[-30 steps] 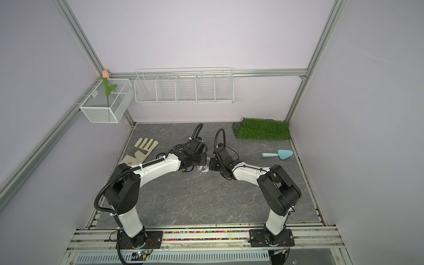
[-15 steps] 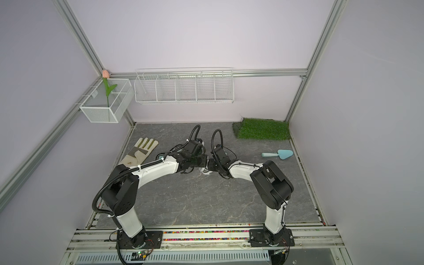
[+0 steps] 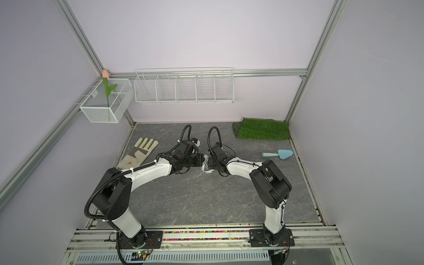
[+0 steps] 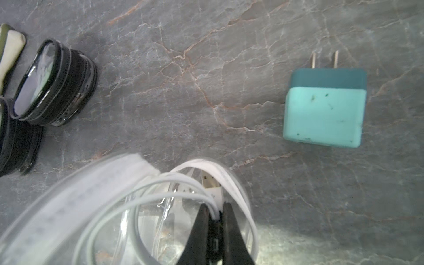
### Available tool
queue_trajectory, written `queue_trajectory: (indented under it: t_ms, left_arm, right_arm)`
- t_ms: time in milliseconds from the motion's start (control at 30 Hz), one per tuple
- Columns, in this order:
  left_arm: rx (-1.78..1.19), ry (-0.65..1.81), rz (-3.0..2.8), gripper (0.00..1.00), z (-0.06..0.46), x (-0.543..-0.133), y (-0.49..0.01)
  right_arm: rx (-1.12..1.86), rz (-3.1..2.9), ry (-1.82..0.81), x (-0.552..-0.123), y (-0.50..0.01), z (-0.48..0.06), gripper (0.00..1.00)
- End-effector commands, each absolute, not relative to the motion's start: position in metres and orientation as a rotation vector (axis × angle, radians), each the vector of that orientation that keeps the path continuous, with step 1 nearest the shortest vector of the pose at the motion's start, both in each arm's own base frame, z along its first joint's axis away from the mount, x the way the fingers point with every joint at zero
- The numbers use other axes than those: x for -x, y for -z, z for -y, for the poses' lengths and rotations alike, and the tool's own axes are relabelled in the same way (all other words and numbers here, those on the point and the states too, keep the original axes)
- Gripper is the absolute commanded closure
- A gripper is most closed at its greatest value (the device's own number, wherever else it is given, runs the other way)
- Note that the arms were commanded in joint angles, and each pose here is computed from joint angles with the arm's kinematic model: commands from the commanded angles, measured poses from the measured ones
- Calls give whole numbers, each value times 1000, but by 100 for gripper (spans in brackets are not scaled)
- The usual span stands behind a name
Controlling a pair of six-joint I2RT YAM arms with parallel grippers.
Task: Pack away charging kits
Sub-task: Place the charging cable in the storage bag.
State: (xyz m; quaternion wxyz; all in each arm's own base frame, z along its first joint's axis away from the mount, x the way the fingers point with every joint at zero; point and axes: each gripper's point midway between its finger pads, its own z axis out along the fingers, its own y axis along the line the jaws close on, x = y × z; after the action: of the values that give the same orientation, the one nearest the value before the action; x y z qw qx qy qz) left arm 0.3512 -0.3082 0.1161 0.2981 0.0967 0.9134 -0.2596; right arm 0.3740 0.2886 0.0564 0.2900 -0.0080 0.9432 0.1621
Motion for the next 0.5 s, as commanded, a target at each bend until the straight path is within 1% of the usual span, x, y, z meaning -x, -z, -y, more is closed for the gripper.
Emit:
queue_trajectory:
  t_ms: [0,67,133,233,300,367,467]
  left_arm:
    - [-194,560,-2398,100,299,-367,-117]
    - [-185,529,-2395,100,297,-371,-117]
    - [-201,575,-2389,100,304,-371,-119]
    - [-235,680,-2386,100,318,-365,-121]
    - [-252,730,-2393,100,324,-361,-119]
    - [-264,763,-2403,100,329,-358,-116]
    - [-276,813,-2412,100,337,-353,-110]
  right_arm:
    - [69,-2553,-335,-367,-45,-281,94]
    - [74,-2563,-315,-365,-44,-278,94]
    - [74,-2572,-294,-364,-41,-275,94]
    - [66,-2578,-269,-366,-38,-274,90]
    - [57,-2566,-268,-369,-41,-275,85]
    - [55,-2548,-298,-374,-47,-280,87]
    - [58,-2543,-341,-380,-53,-292,92]
